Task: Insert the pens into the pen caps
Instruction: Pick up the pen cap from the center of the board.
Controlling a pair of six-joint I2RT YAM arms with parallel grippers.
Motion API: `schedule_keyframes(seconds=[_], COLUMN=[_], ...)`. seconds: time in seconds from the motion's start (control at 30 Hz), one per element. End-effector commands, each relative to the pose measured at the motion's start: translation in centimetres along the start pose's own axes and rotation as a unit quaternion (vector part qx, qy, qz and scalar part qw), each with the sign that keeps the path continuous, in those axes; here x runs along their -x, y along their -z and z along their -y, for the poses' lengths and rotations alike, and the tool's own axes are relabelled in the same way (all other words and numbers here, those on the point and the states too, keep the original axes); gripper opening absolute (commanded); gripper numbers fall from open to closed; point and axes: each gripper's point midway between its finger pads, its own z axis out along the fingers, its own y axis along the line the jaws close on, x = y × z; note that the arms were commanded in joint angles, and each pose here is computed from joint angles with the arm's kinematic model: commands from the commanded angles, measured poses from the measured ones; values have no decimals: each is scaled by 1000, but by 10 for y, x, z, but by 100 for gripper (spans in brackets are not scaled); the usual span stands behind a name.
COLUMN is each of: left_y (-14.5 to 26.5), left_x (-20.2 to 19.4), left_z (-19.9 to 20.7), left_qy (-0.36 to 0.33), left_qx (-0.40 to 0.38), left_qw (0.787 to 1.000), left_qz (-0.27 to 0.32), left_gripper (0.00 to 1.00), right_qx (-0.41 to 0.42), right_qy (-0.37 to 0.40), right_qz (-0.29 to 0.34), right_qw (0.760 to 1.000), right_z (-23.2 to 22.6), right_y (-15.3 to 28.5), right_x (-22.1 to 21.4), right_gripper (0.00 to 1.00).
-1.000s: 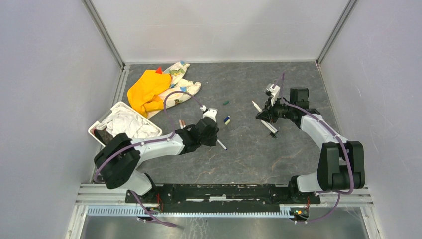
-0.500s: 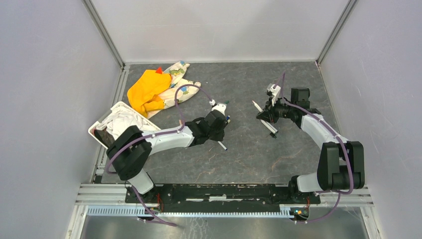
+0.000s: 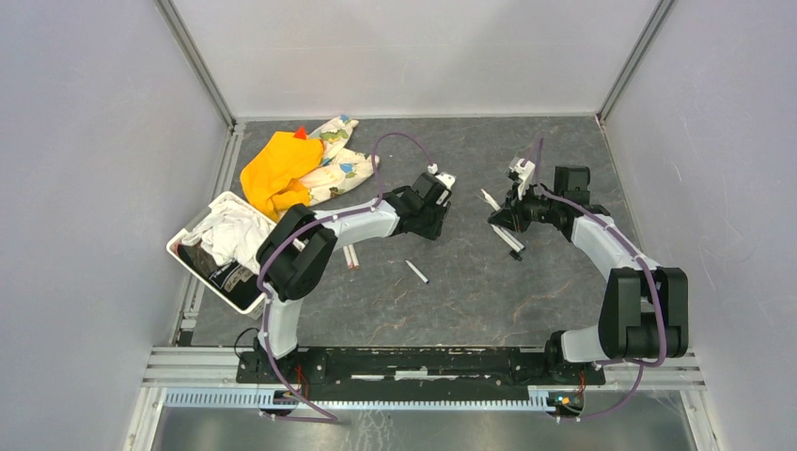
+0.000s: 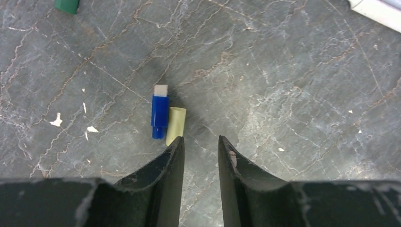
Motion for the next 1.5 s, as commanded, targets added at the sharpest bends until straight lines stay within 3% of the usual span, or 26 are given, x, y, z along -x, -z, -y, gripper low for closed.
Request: schedule_keyframes(seconds=[0.0, 1.47], left_y=[-2, 5], left_x=[9, 24], left_z=[2, -15], left_qy=[-26, -49], left_qx=[-28, 4], left_qw=[999, 999], left_qz=[-9, 7], left_gripper=[38, 33], right_qx=[-5, 9], right_qy=[19, 10], right_qz=[19, 9], right_qw=[1000, 1000], right_z=[10, 11], right_y=[6, 4], right_x=[17, 10], right_gripper=[0, 0])
